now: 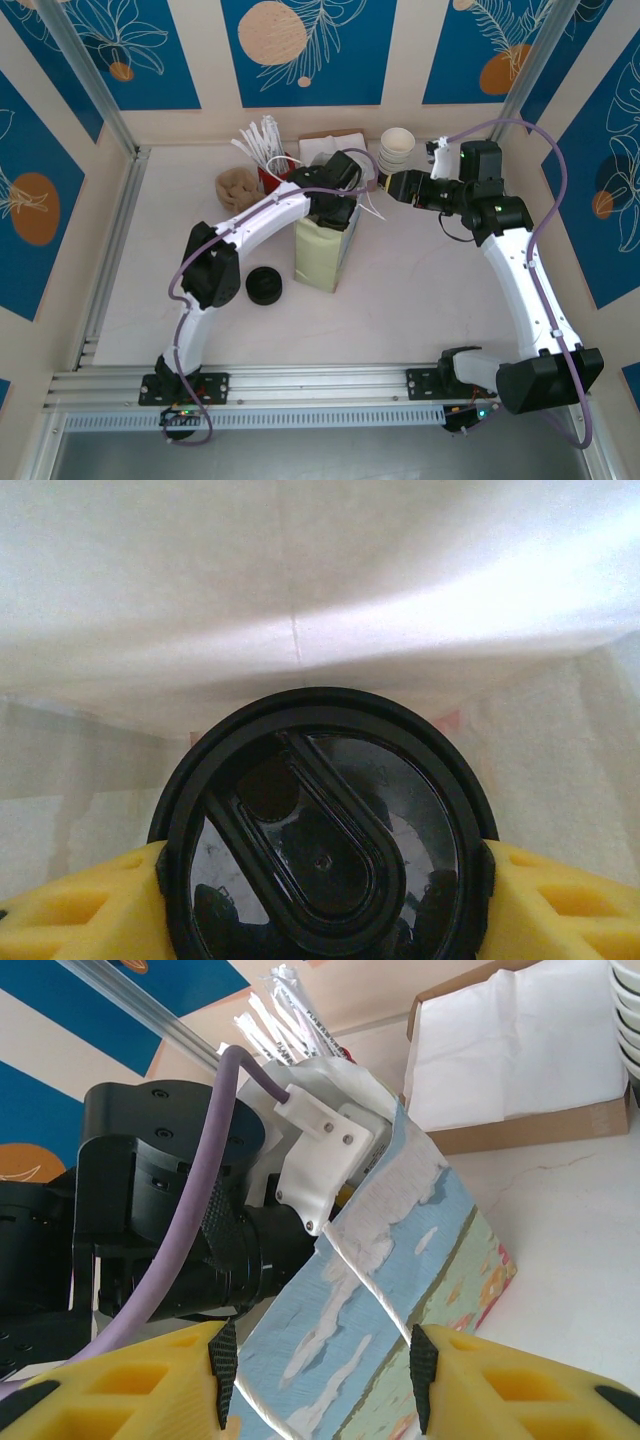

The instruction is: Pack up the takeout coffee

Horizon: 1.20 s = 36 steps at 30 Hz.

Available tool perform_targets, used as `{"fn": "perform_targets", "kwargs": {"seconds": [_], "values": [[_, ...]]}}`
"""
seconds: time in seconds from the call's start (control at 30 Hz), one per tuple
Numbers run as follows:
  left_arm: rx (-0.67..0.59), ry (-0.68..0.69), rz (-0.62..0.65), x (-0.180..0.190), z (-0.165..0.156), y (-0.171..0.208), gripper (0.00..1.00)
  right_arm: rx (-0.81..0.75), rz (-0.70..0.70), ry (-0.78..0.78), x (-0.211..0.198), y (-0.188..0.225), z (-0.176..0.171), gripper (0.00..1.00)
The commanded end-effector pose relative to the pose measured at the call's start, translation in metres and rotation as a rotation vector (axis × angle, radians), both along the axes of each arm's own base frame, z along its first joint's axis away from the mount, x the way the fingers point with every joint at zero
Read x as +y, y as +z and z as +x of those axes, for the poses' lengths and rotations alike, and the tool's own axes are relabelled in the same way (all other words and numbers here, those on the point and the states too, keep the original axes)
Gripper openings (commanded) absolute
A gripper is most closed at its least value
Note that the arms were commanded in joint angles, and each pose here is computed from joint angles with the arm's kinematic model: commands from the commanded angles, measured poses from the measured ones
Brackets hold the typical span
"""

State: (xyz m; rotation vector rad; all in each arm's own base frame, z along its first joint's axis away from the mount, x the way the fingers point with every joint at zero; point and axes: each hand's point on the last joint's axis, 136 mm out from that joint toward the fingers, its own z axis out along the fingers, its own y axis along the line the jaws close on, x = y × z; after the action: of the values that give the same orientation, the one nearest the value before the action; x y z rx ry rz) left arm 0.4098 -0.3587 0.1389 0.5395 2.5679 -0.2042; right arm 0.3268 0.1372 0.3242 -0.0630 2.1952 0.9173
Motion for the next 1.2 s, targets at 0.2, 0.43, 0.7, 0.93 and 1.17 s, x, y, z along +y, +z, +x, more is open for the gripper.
{"fn": "perform_targets", "kwargs": {"seconds": [0.2, 0.43, 0.7, 0.93, 1.17], "values": [[0.098, 0.013, 0.022, 0.005, -0.009, -0.006, 0.75, 0.011, 0.033, 0.046, 0.011, 0.004, 0.001, 0.52], [0.048, 0.002, -0.016, 0.0, -0.003, 0.027, 0.87, 0.022, -0.029, 0.111, 0.033, 0.003, 0.003, 0.54], [0.022, 0.005, -0.027, 0.003, -0.003, 0.044, 0.93, 0.078, -0.1, 0.051, 0.026, -0.019, 0.008, 0.58], [0.023, 0.001, -0.045, 0.003, -0.007, 0.053, 0.94, 0.123, -0.105, 0.034, 0.027, -0.031, 0.015, 0.59], [0.009, 0.011, -0.05, 0.007, -0.009, 0.063, 0.96, 0.142, -0.137, -0.004, 0.024, -0.043, 0.033, 0.61]]}}
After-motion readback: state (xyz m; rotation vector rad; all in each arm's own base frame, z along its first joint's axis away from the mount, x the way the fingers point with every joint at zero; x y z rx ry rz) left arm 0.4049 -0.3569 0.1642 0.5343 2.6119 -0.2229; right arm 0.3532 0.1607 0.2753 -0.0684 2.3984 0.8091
